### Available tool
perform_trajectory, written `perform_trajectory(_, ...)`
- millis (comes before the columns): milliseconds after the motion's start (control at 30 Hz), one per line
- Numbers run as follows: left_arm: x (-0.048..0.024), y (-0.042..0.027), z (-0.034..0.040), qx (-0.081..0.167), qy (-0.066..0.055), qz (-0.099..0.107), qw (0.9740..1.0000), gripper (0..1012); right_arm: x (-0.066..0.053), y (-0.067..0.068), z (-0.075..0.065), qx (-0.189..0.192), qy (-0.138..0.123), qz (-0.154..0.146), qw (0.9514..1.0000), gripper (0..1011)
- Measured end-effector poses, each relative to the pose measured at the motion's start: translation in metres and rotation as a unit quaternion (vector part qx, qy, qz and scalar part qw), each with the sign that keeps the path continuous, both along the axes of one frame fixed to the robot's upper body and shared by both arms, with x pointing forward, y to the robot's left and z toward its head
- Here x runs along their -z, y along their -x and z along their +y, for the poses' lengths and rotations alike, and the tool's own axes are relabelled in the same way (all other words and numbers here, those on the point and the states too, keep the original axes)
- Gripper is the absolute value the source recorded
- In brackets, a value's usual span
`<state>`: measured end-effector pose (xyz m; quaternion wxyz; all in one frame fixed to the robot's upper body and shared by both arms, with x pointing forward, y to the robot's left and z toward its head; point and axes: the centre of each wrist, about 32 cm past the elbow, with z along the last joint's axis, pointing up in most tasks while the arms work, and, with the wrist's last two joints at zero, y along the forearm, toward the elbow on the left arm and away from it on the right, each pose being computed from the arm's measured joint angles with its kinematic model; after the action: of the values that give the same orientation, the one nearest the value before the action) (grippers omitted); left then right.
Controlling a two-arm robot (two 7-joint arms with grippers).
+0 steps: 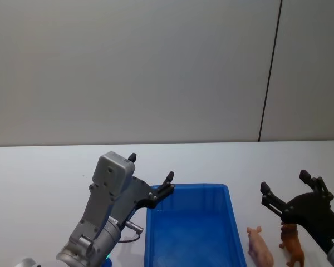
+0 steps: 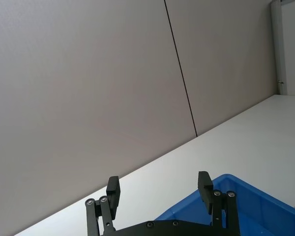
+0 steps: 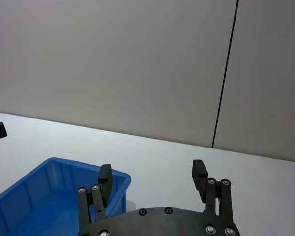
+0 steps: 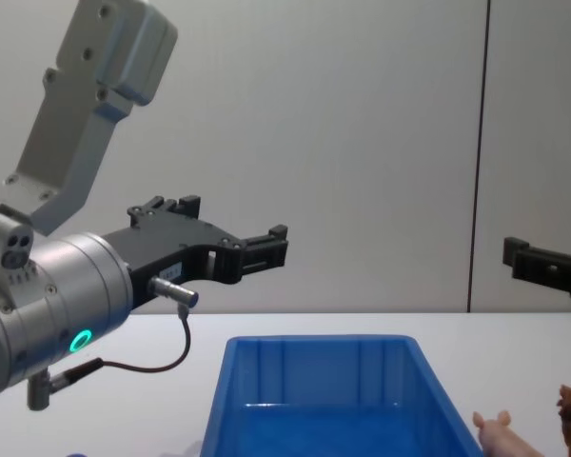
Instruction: Pick up the two dolls from the table and place them into the box.
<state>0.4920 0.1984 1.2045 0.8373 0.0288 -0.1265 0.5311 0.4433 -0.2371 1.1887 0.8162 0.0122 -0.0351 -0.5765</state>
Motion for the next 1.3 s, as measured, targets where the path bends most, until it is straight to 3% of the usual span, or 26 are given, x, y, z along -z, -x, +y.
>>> perform_trajectory(733,0.0,0.0,0.0,0.0,0.0,0.0,1.0,1001,0.001,0.0,-0.001,0.006,0.003,0.011,0.9999,1001)
perform_trajectory(1033,0.0,0.0,0.0,0.0,0.0,0.0,1.0,1001,0.004,0.001,-0.007,0.021,0.019,0.046,0.9986,1001)
perform_trajectory(1300,0.0,0.0,0.0,0.0,0.0,0.0,1.0,1001,0.007,0.004,-0.013,0.038,0.046,0.086,0.9945,1001)
